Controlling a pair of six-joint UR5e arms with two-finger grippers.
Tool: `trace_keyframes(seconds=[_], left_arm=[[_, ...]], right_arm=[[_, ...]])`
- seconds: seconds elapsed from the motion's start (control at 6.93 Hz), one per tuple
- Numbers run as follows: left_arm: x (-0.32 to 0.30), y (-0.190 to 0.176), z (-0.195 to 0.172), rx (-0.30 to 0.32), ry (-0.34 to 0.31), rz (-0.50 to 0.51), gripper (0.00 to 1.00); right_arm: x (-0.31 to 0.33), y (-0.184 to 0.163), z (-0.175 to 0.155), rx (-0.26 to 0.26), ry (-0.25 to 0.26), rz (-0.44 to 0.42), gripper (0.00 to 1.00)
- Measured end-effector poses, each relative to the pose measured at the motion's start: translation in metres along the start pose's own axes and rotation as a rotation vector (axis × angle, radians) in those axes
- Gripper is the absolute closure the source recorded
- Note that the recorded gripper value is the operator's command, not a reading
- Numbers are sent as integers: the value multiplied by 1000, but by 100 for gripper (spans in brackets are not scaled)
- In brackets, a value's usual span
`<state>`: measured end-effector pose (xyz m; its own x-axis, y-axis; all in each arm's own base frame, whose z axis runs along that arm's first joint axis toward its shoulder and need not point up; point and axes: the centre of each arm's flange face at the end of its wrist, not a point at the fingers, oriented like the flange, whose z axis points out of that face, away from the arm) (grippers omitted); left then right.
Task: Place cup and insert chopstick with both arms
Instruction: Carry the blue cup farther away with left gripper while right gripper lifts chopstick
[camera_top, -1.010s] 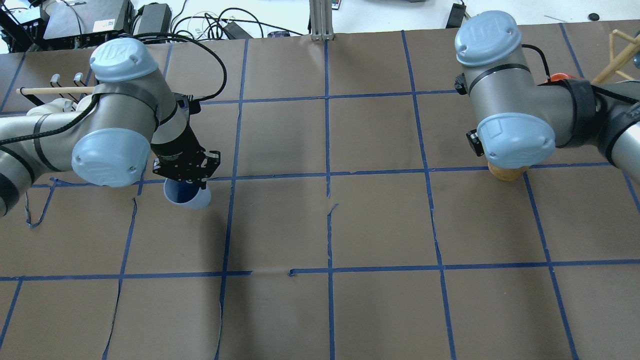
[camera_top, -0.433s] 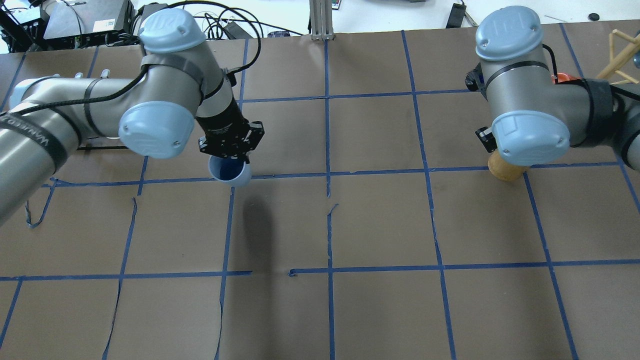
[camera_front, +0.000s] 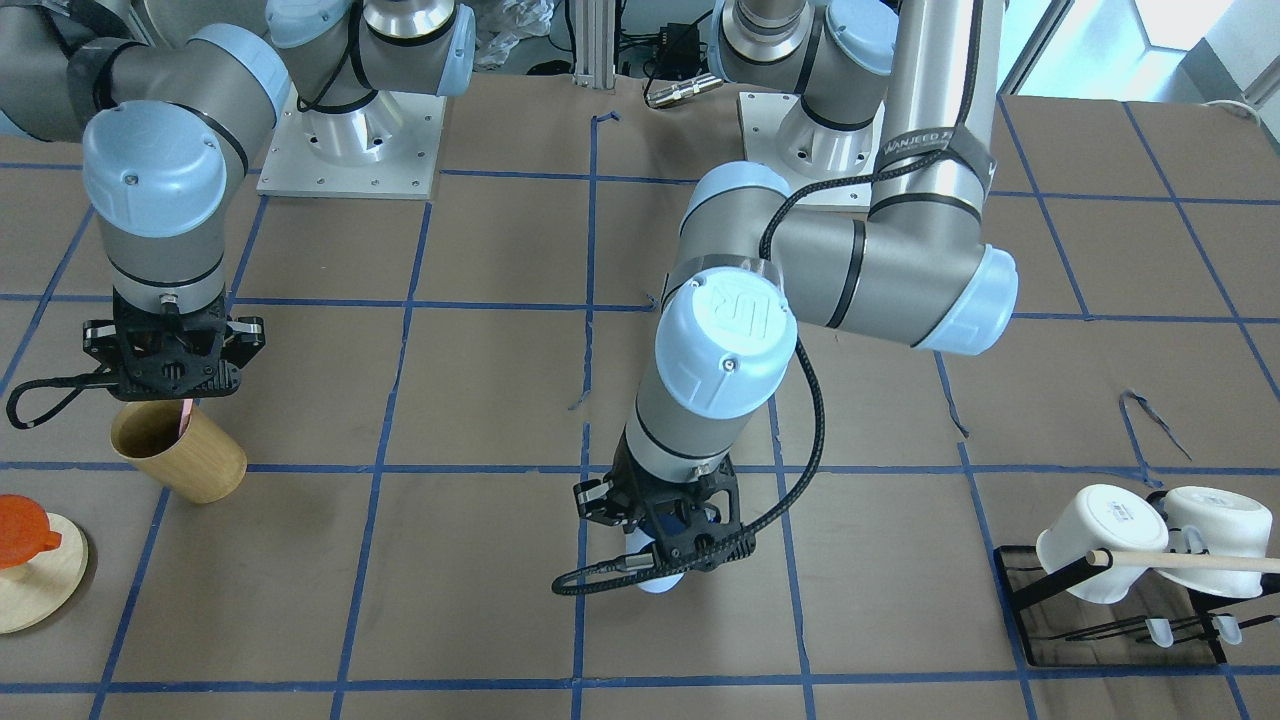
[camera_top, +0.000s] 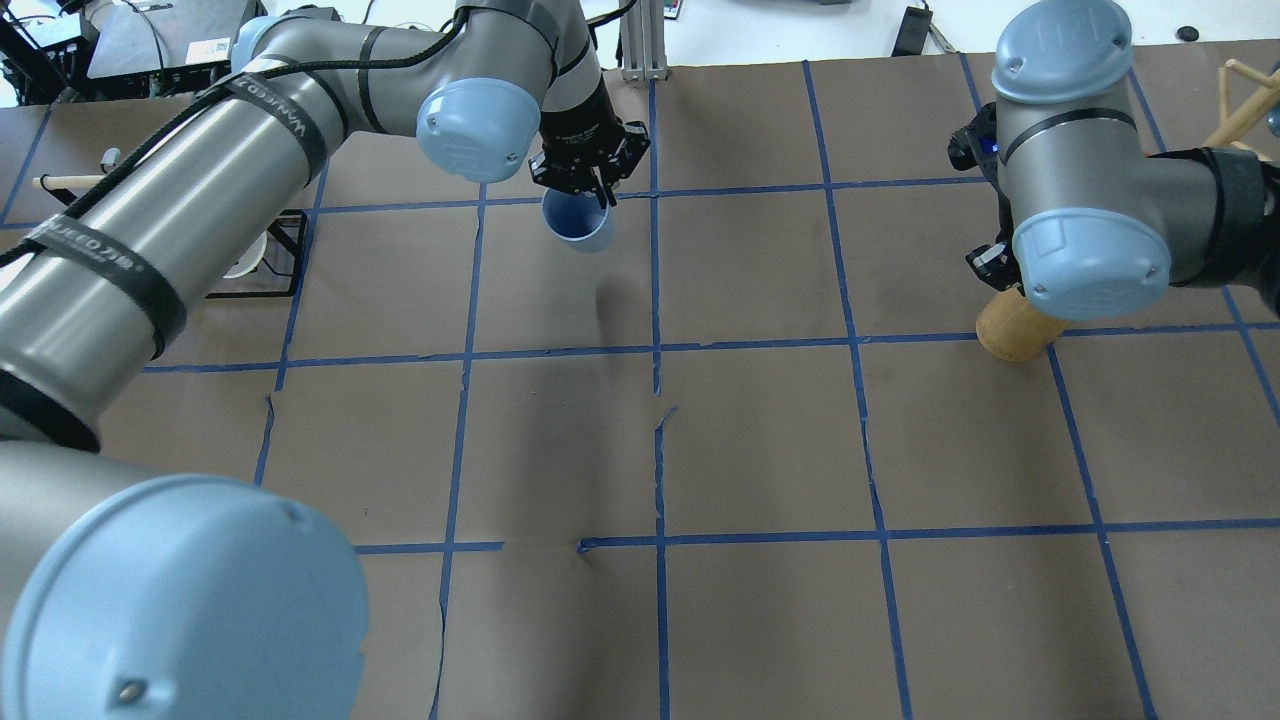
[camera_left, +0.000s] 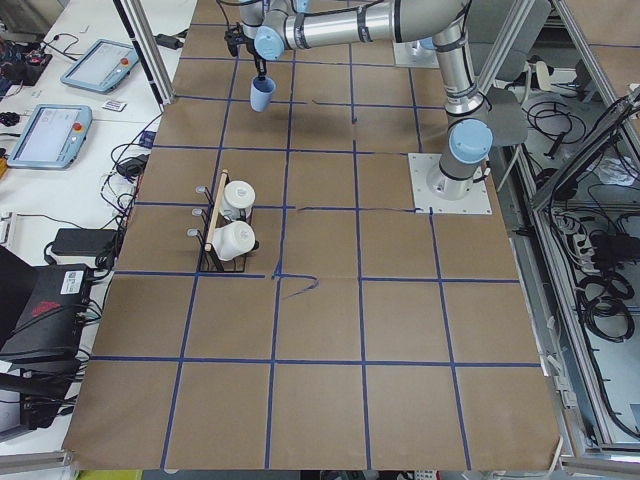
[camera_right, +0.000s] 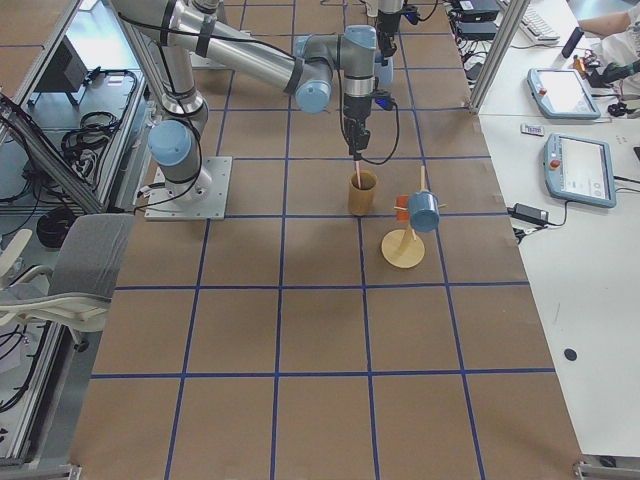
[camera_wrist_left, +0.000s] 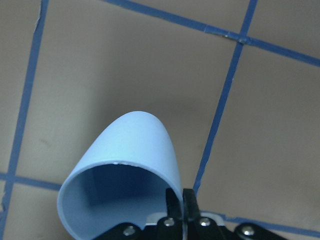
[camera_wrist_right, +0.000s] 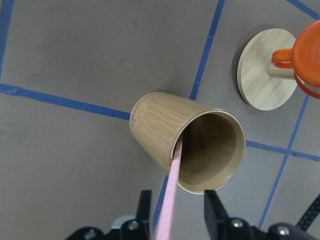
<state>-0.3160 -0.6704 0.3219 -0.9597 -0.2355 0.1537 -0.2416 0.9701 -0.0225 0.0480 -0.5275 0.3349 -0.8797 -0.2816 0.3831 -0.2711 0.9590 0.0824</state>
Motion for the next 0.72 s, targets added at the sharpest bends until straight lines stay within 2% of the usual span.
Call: trace_keyframes(seconds=[0.29,0.43,0.58,0.72], left_arm=[[38,-13,23,5,21,41,100],[48,-12,36,-6,15,58,100],[52,-11,45,-17,10,66,17],[53,-11,51,-24,7,65,0]], right_arm=[[1,-1,-2,8,1,3,78],[2,-1,-2,11,2,3,81],[2,-2,-4,13,4,2,85],[4,-3,-6,17,8,-2,88]])
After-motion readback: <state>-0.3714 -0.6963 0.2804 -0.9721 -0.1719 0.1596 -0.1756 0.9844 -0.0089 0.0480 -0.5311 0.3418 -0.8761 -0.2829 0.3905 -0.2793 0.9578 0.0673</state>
